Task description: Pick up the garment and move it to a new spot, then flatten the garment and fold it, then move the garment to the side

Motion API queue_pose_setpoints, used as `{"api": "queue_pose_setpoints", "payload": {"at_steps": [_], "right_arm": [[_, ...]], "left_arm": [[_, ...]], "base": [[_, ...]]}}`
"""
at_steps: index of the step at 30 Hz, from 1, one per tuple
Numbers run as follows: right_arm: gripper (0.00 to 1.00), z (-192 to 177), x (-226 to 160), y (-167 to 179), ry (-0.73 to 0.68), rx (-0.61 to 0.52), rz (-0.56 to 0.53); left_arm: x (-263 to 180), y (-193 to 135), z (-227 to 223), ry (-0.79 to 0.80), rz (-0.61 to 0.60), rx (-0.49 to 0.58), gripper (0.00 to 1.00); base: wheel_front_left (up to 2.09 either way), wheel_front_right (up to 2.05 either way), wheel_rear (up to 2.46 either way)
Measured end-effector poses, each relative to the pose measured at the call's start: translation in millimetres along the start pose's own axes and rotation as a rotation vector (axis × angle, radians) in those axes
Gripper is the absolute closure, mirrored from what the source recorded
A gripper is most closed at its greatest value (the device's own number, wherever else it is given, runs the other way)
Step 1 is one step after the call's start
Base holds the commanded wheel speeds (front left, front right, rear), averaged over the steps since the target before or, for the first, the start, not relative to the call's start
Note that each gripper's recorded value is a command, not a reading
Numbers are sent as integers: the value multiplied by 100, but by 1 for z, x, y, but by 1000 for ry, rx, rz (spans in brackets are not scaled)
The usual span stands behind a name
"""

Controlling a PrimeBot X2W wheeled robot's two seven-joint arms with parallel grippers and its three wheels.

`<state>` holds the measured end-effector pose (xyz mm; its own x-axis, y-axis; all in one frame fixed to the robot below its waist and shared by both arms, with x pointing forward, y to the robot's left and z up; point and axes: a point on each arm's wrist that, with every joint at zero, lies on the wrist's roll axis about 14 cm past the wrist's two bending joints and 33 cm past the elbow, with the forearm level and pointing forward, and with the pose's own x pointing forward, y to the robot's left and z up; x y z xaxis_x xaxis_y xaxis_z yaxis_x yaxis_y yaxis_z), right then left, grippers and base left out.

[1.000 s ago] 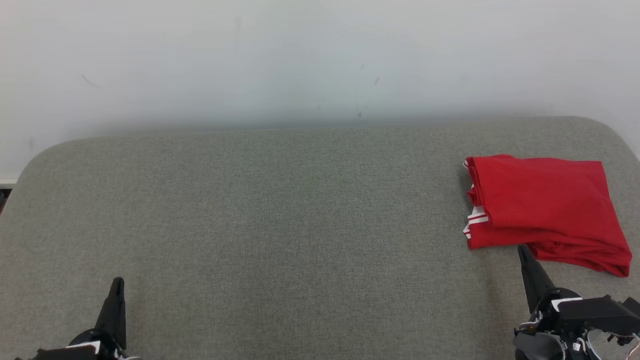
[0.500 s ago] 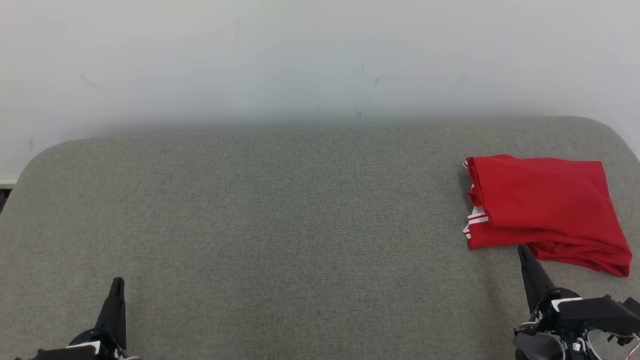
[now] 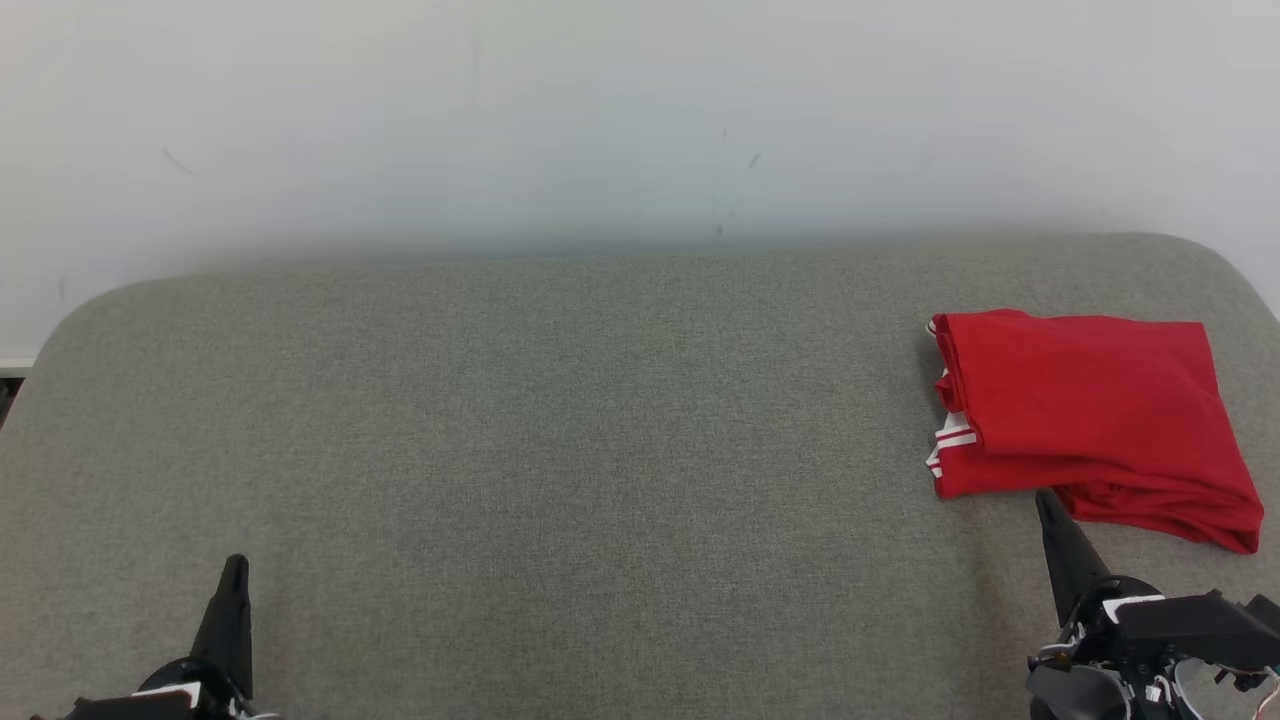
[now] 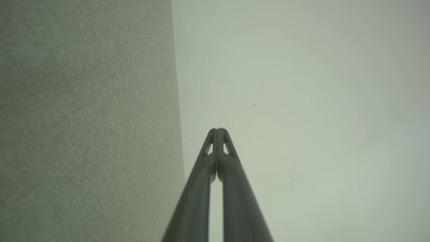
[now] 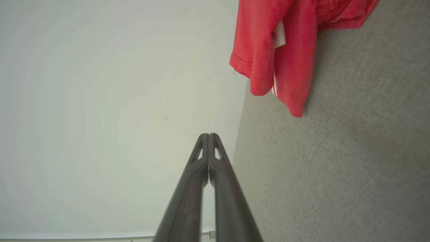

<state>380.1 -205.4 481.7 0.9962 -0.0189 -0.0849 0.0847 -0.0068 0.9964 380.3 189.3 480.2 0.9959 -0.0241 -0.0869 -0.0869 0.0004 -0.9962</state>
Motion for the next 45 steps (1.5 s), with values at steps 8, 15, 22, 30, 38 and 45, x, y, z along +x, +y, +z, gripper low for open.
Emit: {"api": "queue_pose_setpoints", "payload": {"at_steps": [8, 15, 22, 30, 38, 45], "right_arm": [[100, 0, 0, 0, 0, 0, 0], [100, 0, 0, 0, 0, 0, 1], [100, 0, 0, 0, 0, 0, 1], [100, 0, 0, 0, 0, 0, 1], [100, 0, 0, 0, 0, 0, 1], [100, 0, 0, 0, 0, 0, 1]], "left_arm": [[0, 0, 0, 0, 0, 0, 100], [0, 0, 0, 0, 0, 0, 100], [0, 0, 0, 0, 0, 0, 100], [0, 0, 0, 0, 0, 0, 100], [0, 0, 0, 0, 0, 0, 100], [0, 0, 0, 0, 0, 0, 100]], "base": [[0, 0, 0], [0, 0, 0], [0, 0, 0], [0, 0, 0], [0, 0, 0], [0, 0, 0]]}}
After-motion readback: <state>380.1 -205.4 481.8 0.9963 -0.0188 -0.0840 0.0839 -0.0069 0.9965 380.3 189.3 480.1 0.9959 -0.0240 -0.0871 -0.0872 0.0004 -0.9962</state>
